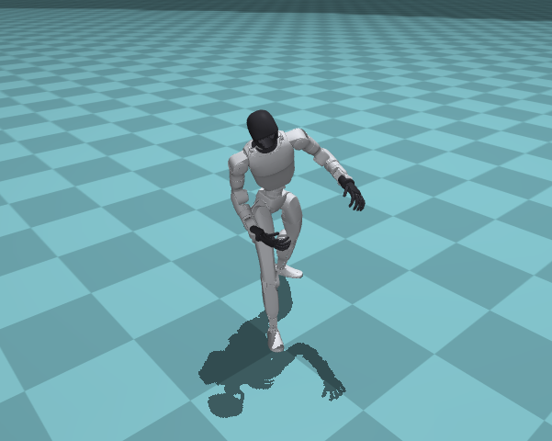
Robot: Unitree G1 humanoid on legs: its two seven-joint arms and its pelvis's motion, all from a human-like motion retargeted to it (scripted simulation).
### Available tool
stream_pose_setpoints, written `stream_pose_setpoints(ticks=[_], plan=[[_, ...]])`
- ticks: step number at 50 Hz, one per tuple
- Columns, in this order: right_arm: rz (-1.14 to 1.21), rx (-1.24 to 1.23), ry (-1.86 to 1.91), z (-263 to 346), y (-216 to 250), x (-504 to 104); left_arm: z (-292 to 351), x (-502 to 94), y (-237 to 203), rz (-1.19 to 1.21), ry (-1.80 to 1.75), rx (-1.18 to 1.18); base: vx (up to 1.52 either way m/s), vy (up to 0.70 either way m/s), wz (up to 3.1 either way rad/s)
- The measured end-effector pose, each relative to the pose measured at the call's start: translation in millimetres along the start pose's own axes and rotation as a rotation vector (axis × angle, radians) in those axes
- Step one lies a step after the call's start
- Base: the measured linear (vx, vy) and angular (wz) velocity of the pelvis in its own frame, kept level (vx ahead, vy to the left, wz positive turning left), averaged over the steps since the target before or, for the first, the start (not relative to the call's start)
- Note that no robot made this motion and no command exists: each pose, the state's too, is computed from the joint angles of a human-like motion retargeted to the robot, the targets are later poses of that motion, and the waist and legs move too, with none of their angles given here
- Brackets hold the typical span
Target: Kungfu
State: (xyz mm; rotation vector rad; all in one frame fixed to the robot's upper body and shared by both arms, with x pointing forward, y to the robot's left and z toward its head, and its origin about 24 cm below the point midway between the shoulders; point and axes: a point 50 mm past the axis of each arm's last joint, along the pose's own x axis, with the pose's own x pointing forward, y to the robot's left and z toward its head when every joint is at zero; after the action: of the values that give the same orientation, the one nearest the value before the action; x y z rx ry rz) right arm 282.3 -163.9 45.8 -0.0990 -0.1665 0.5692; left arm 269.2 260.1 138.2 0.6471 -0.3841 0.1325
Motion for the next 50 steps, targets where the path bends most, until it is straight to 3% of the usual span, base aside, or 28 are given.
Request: stream_pose_setpoints(ticks=[6,12,21,27,37,45,50], plan=[[-0.219,0.04,-0.067,9,-32,-37,38,18,77,0.43,-0.285,-0.331,0.39,-0.77,-0.39],[-0.38,0.194,-0.301,37,-39,-39,75,27,106,0.52,-0.545,-0.544,0.3,-0.82,-2.4],[-0.407,0.306,-0.687,105,-50,-40,94,61,34,0.162,-0.673,-1.129,0.51,-0.49,-2.21],[-0.337,0.402,-0.898,144,-45,-31,107,70,-8,-0.085,-0.69,-1.361,0.53,-0.29,-2.46],[-0.246,0.58,-1.054,168,-31,-25,131,68,-65,-0.375,-0.74,-1.649,0.6,0.05,-2.64],[-0.23,0.603,-1.083,172,-25,-33,156,53,-101,-0.509,-0.776,-1.724,0.62,0.5,-1.75],[-0.207,0.555,-1.154,185,-17,-41,172,50,-100,-0.586,-0.847,-1.726,0.42,0.65,-1.45]])
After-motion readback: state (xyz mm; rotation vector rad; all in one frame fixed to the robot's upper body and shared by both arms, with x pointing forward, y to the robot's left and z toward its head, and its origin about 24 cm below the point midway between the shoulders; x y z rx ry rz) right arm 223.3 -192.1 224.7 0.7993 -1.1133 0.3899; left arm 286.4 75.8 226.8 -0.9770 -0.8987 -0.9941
